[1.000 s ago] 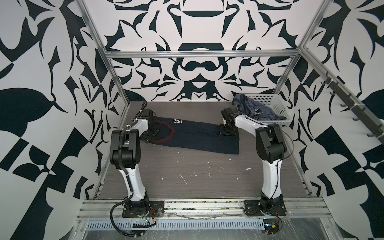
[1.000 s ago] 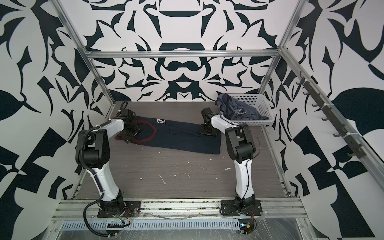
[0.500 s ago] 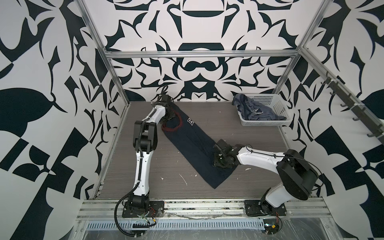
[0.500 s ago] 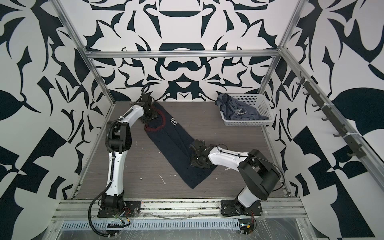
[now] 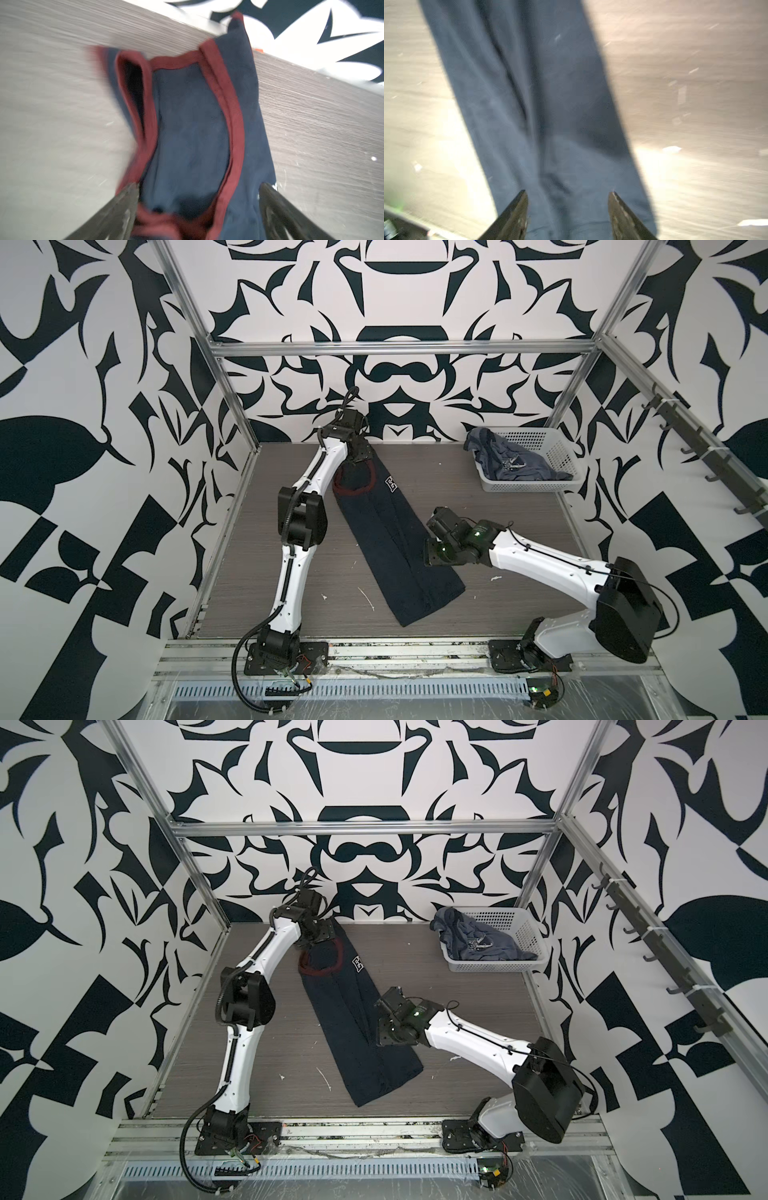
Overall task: Fold and stack the tank tops
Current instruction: 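Grasp the strip's ends and rotate it lengthwise toward the robot with both grippers, then grasp the strip's near hem with both grippers and lift it, then fold the held hem away from the robot onto the strip's far half with both grippers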
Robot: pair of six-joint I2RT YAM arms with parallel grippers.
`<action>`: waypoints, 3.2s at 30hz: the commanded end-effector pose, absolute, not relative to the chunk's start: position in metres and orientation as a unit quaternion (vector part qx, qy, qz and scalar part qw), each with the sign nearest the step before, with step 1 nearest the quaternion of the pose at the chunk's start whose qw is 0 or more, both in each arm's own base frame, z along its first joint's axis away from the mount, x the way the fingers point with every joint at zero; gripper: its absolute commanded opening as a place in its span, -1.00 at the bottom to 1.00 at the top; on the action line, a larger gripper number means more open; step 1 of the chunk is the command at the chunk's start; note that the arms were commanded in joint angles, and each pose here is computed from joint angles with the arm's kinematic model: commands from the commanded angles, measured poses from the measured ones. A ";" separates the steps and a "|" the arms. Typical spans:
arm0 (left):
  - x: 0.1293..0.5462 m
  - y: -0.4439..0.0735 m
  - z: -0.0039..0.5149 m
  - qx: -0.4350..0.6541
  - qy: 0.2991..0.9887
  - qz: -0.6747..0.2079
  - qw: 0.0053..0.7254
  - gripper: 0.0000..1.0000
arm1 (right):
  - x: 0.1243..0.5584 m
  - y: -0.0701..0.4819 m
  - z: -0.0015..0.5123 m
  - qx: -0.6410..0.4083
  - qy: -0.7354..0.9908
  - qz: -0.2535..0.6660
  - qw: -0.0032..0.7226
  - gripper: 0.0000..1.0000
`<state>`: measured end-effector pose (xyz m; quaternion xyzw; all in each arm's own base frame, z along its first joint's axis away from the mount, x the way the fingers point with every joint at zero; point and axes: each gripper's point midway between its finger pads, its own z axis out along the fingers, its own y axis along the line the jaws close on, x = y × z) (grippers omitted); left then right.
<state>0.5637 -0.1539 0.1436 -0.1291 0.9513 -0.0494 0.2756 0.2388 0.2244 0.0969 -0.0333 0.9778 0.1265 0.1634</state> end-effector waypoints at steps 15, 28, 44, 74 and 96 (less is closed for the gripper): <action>0.475 -0.187 0.050 -0.159 0.974 -0.069 0.147 0.63 | 0.215 0.207 0.027 -0.113 0.990 0.045 0.076 0.12; 0.511 -0.232 0.007 -0.073 0.982 -0.100 0.144 0.59 | 0.140 0.283 0.011 -0.158 0.982 0.098 0.032 0.05; 0.428 -0.226 0.177 -0.085 0.969 -0.100 0.209 0.97 | 0.136 0.250 0.067 -0.053 0.977 0.191 0.085 0.22; 0.094 -0.184 0.024 -0.171 0.970 -0.174 -0.022 0.49 | 0.113 0.252 0.020 0.067 0.953 0.294 0.019 0.09; 0.086 -0.211 0.055 -0.126 0.975 -0.184 0.015 -0.64 | 0.104 0.241 0.041 0.054 0.962 0.263 0.036 -1.00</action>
